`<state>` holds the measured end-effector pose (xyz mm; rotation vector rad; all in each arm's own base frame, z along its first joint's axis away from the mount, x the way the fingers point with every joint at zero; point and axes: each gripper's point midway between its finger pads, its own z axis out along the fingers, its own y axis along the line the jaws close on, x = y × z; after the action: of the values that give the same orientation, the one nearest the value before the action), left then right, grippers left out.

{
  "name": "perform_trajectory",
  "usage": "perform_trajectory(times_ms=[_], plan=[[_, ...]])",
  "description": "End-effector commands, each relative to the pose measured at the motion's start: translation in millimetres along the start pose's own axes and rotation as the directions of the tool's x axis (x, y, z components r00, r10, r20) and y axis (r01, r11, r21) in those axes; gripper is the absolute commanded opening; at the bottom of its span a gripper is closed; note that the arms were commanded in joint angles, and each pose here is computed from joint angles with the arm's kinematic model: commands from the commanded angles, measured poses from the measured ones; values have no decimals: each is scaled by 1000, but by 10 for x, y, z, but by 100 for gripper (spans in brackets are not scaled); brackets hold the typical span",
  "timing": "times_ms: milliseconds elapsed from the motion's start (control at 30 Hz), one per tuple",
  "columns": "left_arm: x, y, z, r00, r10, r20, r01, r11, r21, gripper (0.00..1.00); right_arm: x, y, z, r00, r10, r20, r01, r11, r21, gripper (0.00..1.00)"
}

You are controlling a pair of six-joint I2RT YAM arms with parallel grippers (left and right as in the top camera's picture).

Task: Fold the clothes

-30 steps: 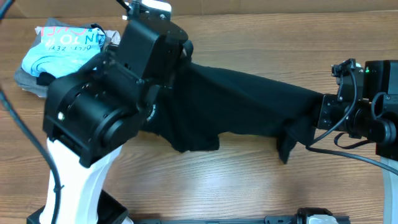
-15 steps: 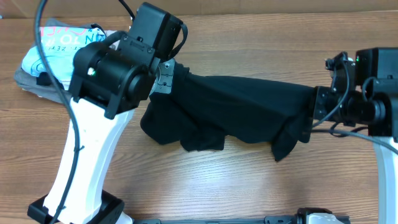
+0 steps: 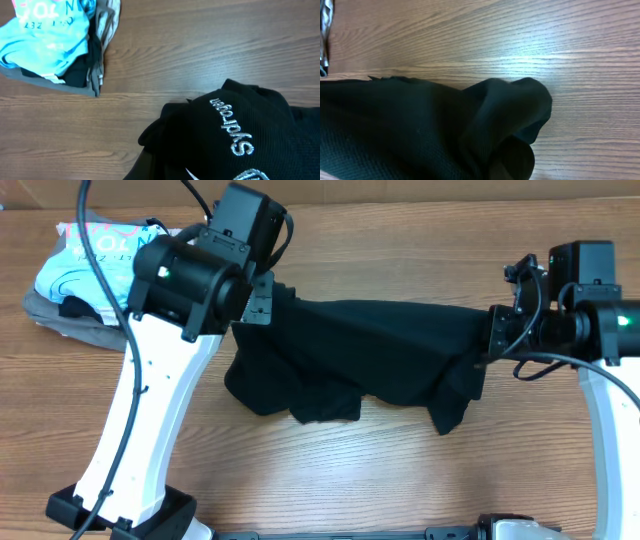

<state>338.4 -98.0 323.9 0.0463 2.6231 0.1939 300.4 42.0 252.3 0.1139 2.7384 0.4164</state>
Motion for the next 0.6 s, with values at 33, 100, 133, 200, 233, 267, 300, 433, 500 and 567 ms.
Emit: perform_trajectory(times_ms=[33,100,133,200,233,267,300,433,500,567], plan=[[50,84,162,999,-39,-33,38,999,-33,4,-40,-33,79,1000,9,-11,-9,1000,-3,4],[67,118,236,997,-56,-47,54,998,-45,4,-52,-38,101,1000,10,-14,-10,1000,-2,4],[74,135,268,997,-64,-53,61,997,-49,4,-58,-40,111,1000,10,-15,-10,1000,-2,4],[84,159,329,995,-75,-61,71,996,-57,4,-64,-45,130,1000,11,-18,-12,1000,-2,4],[93,162,364,995,-77,-67,74,996,-58,5,-69,-48,143,1000,12,-21,-12,1000,-2,4],[100,163,399,994,-81,-73,76,995,-57,4,-70,-50,150,1000,13,-23,-13,1000,-2,4],[112,162,435,993,-84,-81,80,995,-54,4,-73,-54,161,1000,14,-26,-14,1000,-1,4],[165,173,576,990,-92,-108,85,994,-61,4,-82,-71,226,999,19,-43,-19,1000,1,4],[199,183,650,988,-94,-121,86,994,-69,4,-84,-79,252,998,21,-51,-21,1000,2,4],[230,185,722,987,-94,-133,85,994,-75,4,-90,-83,268,998,22,-53,-22,1000,3,4]])
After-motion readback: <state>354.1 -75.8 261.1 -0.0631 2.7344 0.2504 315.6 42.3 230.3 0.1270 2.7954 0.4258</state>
